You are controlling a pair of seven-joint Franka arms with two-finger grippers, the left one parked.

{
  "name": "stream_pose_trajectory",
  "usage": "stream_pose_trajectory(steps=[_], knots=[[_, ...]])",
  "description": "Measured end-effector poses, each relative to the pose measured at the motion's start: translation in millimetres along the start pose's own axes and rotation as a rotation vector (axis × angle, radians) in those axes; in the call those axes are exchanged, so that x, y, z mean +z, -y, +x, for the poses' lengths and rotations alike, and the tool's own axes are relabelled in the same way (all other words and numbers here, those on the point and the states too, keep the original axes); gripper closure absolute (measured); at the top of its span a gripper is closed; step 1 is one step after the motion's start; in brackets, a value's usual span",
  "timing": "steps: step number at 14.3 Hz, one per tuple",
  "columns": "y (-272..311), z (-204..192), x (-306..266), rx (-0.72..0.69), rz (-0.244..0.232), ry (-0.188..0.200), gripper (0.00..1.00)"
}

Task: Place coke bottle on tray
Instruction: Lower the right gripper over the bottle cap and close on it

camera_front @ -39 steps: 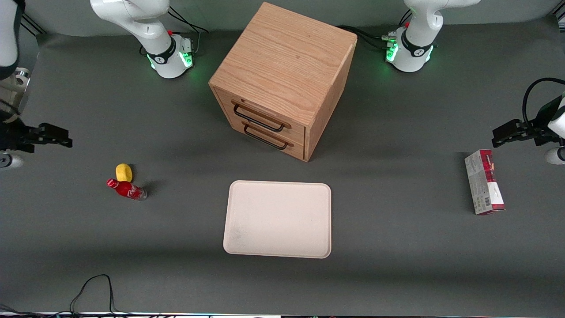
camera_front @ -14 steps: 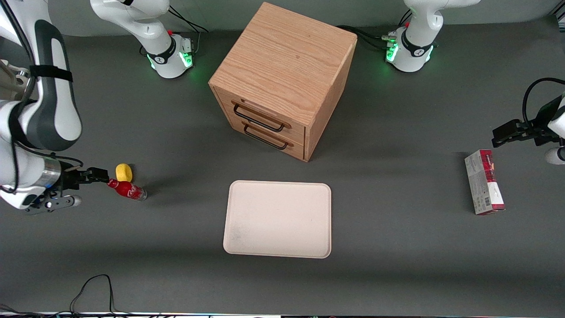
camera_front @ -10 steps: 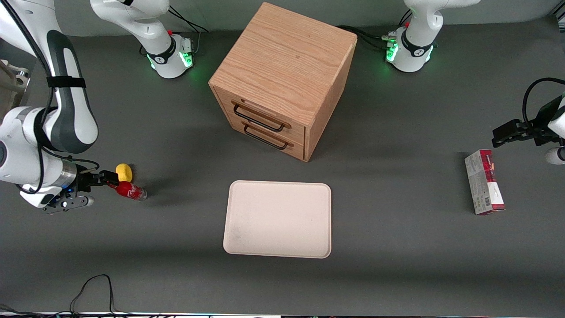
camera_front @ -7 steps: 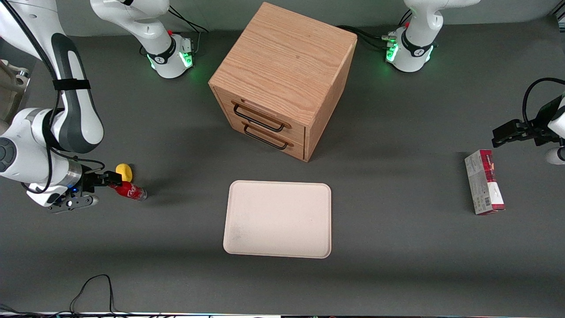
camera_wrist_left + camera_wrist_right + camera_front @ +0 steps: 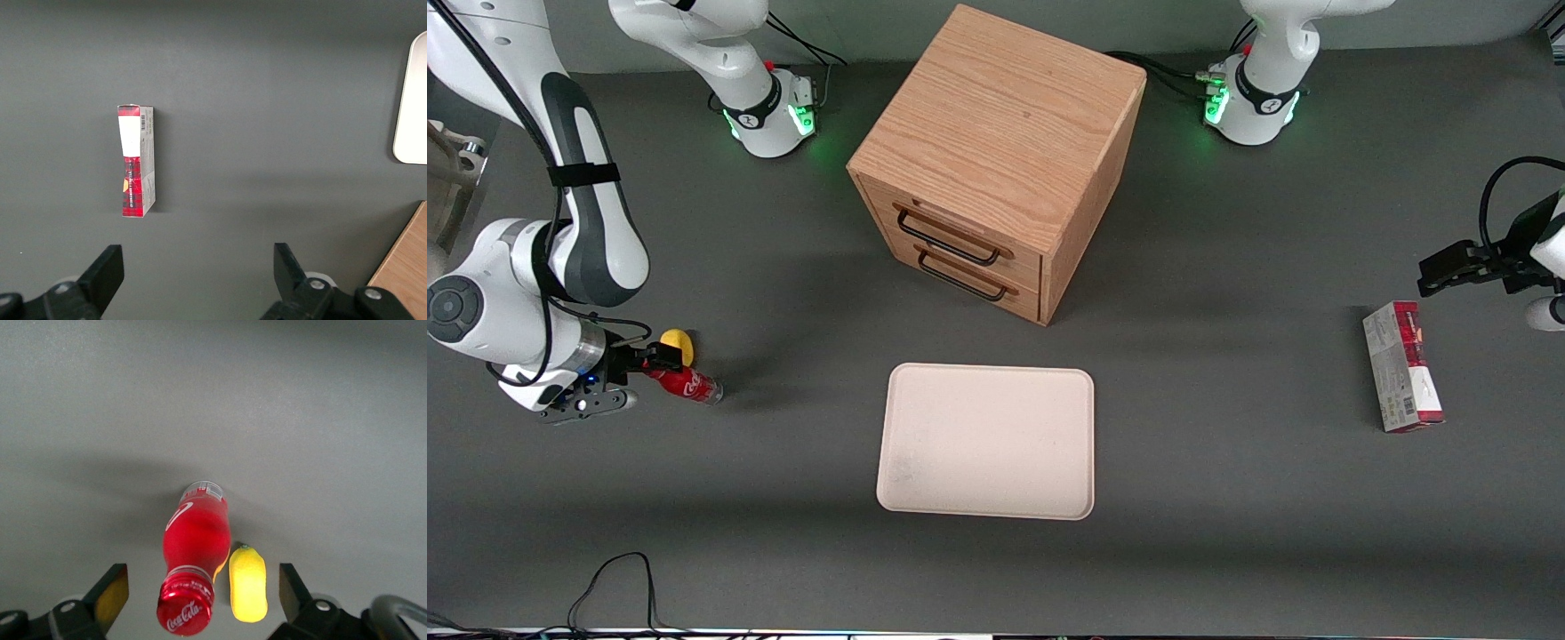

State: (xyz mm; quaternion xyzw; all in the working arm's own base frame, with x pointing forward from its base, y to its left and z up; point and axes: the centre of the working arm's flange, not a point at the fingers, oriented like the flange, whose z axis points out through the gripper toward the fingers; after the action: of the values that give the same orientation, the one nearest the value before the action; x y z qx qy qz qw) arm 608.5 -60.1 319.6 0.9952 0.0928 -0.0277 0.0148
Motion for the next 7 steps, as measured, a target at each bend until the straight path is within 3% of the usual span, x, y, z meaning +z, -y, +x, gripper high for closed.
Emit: stream_pose_trajectory(steps=[6,7], knots=[[2.1,-1.8,-1.1,-0.002,0.002,0.0,0.02],[2.1,-2.1,-1.6,-0.001,0.002,-0.001,0.07]])
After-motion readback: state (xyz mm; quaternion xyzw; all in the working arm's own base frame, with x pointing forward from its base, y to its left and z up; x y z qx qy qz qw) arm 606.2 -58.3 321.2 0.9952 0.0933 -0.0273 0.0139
